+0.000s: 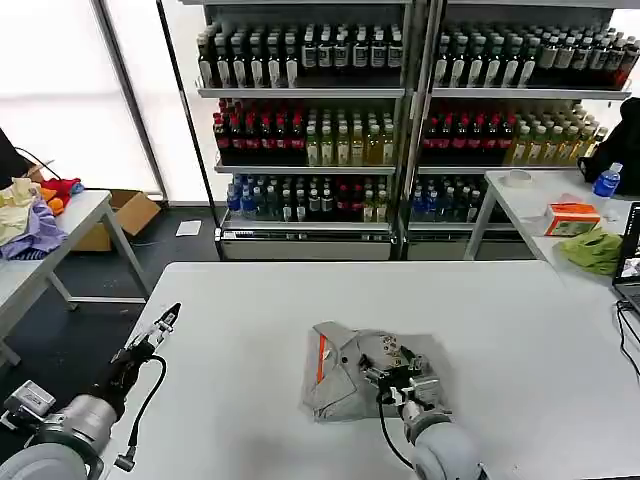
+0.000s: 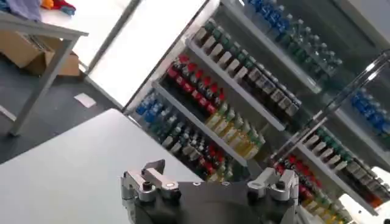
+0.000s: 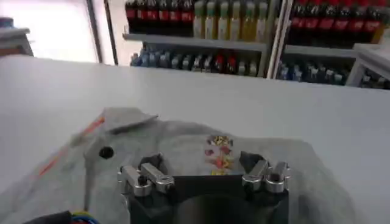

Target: Fold and organize the clothes.

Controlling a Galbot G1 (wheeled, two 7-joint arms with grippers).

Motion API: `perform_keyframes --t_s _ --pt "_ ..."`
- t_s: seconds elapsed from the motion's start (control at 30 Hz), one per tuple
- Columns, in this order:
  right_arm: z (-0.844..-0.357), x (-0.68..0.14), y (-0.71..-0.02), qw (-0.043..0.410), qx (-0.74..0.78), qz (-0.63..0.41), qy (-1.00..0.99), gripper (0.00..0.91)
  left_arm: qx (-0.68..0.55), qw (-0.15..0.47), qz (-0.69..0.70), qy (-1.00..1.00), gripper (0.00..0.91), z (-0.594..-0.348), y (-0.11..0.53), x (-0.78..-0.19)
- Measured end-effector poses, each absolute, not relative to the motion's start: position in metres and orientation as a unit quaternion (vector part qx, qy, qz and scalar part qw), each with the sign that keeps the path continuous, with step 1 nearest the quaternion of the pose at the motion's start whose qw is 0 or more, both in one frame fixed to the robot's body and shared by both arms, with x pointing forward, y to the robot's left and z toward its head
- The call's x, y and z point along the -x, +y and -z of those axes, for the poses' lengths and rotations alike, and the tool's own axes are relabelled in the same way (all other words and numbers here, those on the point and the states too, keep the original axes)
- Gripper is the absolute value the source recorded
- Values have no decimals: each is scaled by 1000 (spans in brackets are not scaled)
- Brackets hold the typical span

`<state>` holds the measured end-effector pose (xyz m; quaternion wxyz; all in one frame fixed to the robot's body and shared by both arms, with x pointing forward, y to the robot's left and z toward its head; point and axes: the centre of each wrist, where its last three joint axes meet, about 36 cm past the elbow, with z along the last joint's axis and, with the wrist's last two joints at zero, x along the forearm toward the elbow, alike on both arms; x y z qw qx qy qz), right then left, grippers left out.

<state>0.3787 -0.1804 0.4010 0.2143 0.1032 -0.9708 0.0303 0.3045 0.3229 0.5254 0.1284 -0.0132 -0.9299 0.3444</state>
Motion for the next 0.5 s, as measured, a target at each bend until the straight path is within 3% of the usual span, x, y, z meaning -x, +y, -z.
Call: perform_keyframes --t_s 0.3,0.5 --pt "-457 -370 -234 101 -96 15 -990 907 22 128 -337 -933 907 -524 323 -305" --pt "-473 -354 -277 59 -83 36 -994 907 20 119 -303 -945 907 -517 319 -303"
